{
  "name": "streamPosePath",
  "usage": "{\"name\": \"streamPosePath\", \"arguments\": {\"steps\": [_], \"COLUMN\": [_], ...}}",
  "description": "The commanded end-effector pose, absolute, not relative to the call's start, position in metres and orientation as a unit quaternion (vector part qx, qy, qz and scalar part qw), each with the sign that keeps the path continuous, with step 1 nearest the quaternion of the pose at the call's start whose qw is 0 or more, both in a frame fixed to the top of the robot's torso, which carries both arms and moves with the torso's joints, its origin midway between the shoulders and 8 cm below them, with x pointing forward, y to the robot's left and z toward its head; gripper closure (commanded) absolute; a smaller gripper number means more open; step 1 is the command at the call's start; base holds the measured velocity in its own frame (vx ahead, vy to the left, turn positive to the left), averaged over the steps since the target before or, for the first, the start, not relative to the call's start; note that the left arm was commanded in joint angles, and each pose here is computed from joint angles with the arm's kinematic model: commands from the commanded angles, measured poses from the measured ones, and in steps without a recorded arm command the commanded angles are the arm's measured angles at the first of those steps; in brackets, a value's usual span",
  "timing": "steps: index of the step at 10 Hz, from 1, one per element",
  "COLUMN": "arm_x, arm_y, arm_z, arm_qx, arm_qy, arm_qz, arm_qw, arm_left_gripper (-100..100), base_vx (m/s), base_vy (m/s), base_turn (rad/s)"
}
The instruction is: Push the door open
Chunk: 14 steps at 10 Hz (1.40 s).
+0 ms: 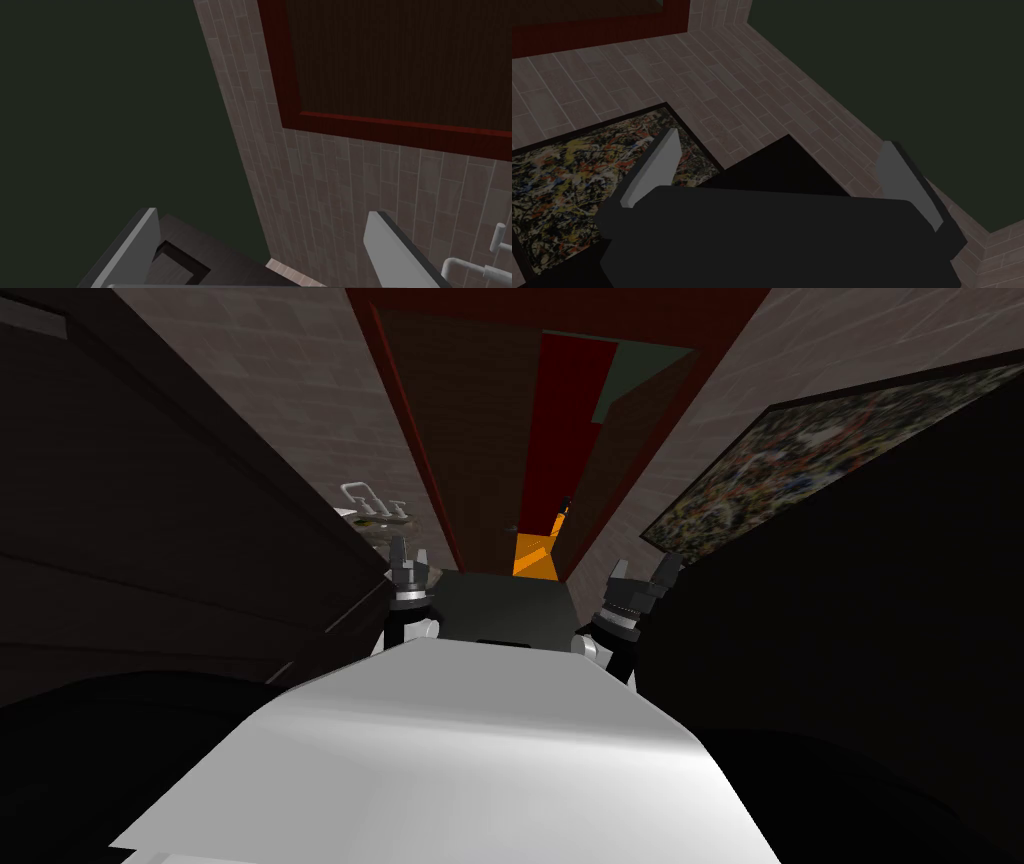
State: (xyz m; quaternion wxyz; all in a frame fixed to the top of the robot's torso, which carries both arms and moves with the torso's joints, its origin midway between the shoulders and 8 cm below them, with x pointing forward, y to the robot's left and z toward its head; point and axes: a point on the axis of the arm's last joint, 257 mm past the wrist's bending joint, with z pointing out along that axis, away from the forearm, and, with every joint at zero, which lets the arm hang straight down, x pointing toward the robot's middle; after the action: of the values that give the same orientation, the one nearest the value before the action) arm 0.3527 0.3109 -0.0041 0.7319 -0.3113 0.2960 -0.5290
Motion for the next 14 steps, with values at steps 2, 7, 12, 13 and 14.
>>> {"name": "streamPosePath", "arguments": {"steps": [2, 7, 12, 13, 14], "arm_x": [0.361, 0.376, 0.392, 0.397, 0.4], "arm_y": [0.312, 0.316, 0.321, 0.323, 0.324], "arm_z": [-0.019, -0.046, -0.078, -0.089, -0.096], "arm_qx": [-0.318, -0.332, -0.349, -0.355, -0.359], "arm_qy": [0.303, 0.316, 0.329, 0.333, 0.336], "arm_qz": [-0.531, -0.534, -0.536, -0.536, -0.536], "arm_qw": [0.724, 0.71, 0.695, 0.689, 0.686], "arm_left_gripper": [-100, -100, -100, -100, -100], "base_vx": [0.076, 0.097, 0.095, 0.095, 0.129], "base_vy": [-0.022, -0.028, -0.027, -0.048, -0.037], "base_turn": [-0.05, -0.036, -0.045, -0.071, -0.057]}}
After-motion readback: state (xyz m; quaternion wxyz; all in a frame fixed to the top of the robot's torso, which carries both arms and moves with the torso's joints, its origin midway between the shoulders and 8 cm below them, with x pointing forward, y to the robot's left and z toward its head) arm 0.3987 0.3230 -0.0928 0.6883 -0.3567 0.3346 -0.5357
